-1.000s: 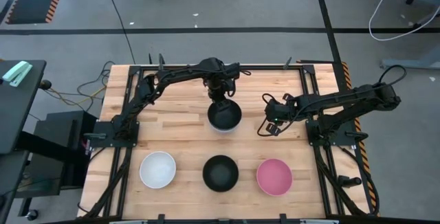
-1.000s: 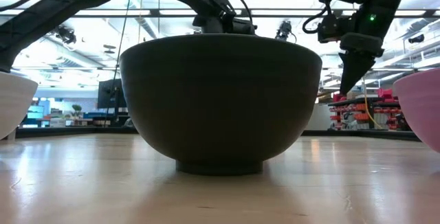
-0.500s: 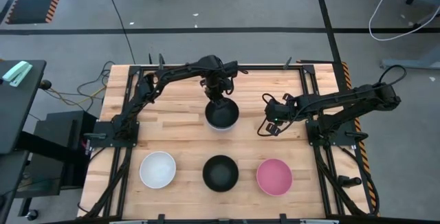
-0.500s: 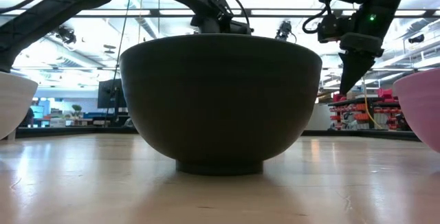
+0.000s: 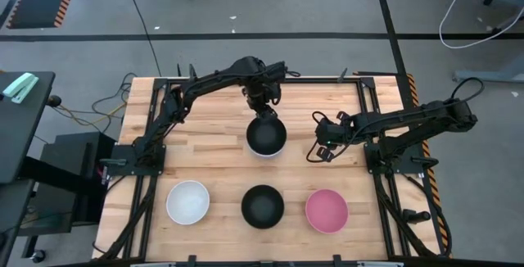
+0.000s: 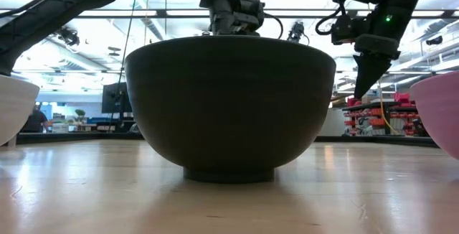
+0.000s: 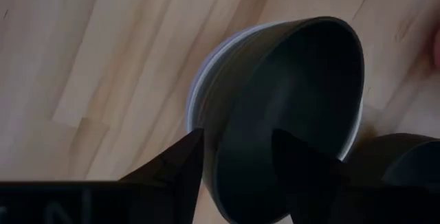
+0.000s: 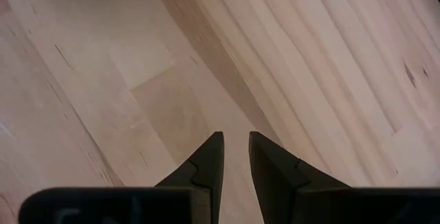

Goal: Nest bowls inside each other
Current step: Stack the top black bowl on top of the white bowl

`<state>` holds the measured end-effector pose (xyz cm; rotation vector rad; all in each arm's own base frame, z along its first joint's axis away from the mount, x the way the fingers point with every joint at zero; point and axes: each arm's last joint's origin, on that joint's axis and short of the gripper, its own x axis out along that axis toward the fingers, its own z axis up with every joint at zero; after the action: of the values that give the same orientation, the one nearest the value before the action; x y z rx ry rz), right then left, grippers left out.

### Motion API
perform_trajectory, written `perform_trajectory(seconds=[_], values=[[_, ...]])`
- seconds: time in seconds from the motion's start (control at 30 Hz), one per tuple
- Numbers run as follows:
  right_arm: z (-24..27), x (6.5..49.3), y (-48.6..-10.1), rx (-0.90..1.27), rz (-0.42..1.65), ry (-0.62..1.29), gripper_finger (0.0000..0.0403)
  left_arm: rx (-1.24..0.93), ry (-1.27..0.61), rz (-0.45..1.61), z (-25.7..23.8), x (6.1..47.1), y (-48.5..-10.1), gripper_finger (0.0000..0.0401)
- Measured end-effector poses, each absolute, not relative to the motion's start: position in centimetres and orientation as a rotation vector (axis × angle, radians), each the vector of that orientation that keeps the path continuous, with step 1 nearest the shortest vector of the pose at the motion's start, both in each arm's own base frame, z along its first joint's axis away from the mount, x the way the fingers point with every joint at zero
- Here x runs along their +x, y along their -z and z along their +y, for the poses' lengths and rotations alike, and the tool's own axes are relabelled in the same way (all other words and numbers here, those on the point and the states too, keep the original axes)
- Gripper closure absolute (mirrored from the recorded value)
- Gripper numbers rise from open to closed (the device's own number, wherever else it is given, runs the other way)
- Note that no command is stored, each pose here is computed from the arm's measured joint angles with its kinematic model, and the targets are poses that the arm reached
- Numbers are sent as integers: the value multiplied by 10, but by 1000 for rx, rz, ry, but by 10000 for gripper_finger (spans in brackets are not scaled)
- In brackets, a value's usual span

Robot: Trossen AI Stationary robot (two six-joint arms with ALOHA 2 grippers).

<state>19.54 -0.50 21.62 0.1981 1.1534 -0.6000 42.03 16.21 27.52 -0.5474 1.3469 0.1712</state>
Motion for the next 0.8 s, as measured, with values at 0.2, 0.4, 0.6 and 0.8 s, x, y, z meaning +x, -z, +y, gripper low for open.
perform_trajectory(seconds=[0.2, 0.4, 0.6, 0.8], values=[[-5, 198, -217, 172, 1136, 571, 326, -566, -195, 1373, 176, 409, -281, 220], [-5, 208, -229, 133, 1063, 517, 326, -540, -272, 1376, 191, 397, -290, 228], [-16, 223, -250, 83, 929, 479, 336, -493, -368, 1392, 202, 381, -302, 228], [-38, 234, -267, 89, 811, 428, 394, -459, -373, 1390, 205, 378, -305, 238]])
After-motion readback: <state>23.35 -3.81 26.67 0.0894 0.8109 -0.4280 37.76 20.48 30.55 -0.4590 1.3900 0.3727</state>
